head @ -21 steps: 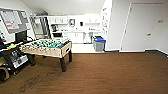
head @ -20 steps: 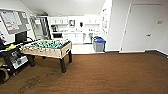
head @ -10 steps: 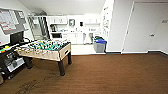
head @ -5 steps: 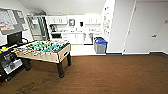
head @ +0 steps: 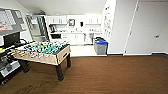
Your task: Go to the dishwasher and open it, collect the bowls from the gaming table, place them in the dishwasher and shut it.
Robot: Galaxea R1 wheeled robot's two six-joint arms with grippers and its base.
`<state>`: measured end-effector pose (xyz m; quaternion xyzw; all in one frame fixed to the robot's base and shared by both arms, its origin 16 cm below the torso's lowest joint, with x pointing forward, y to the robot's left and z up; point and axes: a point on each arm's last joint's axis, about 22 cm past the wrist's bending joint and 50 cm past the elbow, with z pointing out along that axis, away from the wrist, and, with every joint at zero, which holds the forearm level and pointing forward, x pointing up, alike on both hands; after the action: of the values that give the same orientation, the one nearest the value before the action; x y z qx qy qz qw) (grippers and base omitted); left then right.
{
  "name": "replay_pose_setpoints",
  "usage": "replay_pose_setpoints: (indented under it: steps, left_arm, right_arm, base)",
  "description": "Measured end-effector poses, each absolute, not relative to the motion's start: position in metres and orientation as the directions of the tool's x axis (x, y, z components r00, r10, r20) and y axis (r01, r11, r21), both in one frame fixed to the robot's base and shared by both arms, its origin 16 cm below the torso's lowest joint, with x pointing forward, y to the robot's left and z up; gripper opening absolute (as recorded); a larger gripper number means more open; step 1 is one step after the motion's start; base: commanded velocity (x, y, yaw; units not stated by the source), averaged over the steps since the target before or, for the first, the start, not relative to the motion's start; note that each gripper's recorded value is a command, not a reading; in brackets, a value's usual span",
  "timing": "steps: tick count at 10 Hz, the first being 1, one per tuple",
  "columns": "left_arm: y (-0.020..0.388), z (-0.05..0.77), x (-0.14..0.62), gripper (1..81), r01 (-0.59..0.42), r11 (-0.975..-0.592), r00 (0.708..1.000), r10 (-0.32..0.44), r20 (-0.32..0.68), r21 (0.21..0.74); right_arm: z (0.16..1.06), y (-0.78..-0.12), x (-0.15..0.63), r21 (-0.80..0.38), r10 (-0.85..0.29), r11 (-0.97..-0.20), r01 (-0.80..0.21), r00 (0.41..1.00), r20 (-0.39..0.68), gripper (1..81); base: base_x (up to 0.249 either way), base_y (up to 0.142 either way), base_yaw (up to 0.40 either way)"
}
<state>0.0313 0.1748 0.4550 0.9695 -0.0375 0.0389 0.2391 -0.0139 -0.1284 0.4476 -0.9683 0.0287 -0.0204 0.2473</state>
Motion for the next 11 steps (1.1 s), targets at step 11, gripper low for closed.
replay_pose_setpoints:
  steps: [11]
  left_arm:
    - [0.174, 0.455, 0.033, 81.1, -0.104, -0.882, 0.993, -0.063, 0.104, 0.46]
  right_arm:
    - [0.444, -0.135, -0.002, -0.466, -0.069, -0.884, -0.04, 0.997, 0.046, 81.1]
  base:
    - [0.187, 0.0, 0.0]
